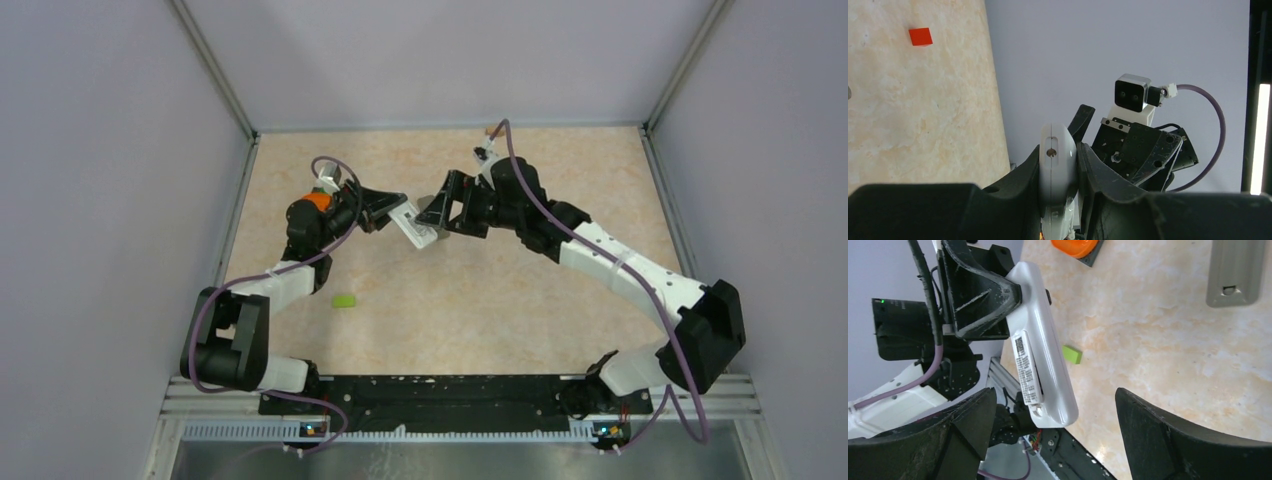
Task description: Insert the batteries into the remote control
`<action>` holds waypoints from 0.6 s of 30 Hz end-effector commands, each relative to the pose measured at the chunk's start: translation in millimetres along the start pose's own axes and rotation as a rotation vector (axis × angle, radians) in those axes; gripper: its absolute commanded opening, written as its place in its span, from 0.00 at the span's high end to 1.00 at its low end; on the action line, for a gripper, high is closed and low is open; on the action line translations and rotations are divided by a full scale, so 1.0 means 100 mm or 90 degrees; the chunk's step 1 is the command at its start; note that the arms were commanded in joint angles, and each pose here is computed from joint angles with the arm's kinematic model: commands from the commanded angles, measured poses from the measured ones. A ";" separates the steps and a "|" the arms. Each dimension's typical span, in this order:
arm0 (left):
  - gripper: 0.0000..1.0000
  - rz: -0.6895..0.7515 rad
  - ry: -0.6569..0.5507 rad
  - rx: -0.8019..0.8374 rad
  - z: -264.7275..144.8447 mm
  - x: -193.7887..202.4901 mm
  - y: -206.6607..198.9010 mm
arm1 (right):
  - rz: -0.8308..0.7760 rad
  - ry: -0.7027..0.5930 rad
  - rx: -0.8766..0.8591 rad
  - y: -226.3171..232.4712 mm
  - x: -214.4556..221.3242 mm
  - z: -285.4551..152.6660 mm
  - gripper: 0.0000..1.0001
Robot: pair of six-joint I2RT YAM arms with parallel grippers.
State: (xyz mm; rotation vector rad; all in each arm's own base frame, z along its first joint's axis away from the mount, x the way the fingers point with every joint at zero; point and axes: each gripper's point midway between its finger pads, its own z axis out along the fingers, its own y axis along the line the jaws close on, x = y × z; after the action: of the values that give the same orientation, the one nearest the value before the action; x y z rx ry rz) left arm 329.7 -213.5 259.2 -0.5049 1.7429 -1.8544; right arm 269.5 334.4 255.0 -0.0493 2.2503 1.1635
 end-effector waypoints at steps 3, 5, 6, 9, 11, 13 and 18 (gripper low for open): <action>1.00 0.070 0.016 0.092 -0.02 0.06 -0.47 | 0.010 0.003 -0.078 0.28 -0.07 0.11 0.18; 1.00 0.065 0.015 0.097 -0.02 0.05 -0.49 | 0.012 0.014 -0.078 0.27 -0.04 0.15 0.24; 1.00 0.061 0.016 0.099 -0.02 0.05 -0.51 | 0.012 0.018 -0.078 0.26 -0.03 0.17 0.26; 1.00 0.045 0.018 0.114 -0.01 0.04 -0.59 | 0.013 0.022 -0.073 0.22 -0.01 0.20 0.34; 1.00 0.038 0.023 0.122 0.00 0.04 -0.64 | 0.014 0.022 -0.066 0.18 0.01 0.21 0.40; 1.00 0.039 0.028 0.133 0.00 0.05 -0.71 | 0.012 0.020 -0.066 0.17 0.01 0.23 0.46; 1.00 0.040 0.036 0.144 -0.01 0.07 -0.82 | 0.009 0.016 -0.076 0.15 0.02 0.28 0.56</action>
State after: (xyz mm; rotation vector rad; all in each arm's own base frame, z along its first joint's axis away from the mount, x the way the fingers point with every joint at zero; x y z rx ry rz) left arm 328.8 -213.7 279.4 -0.4897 1.6907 -1.9155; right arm 273.4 363.0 260.2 -0.0864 2.2093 1.3324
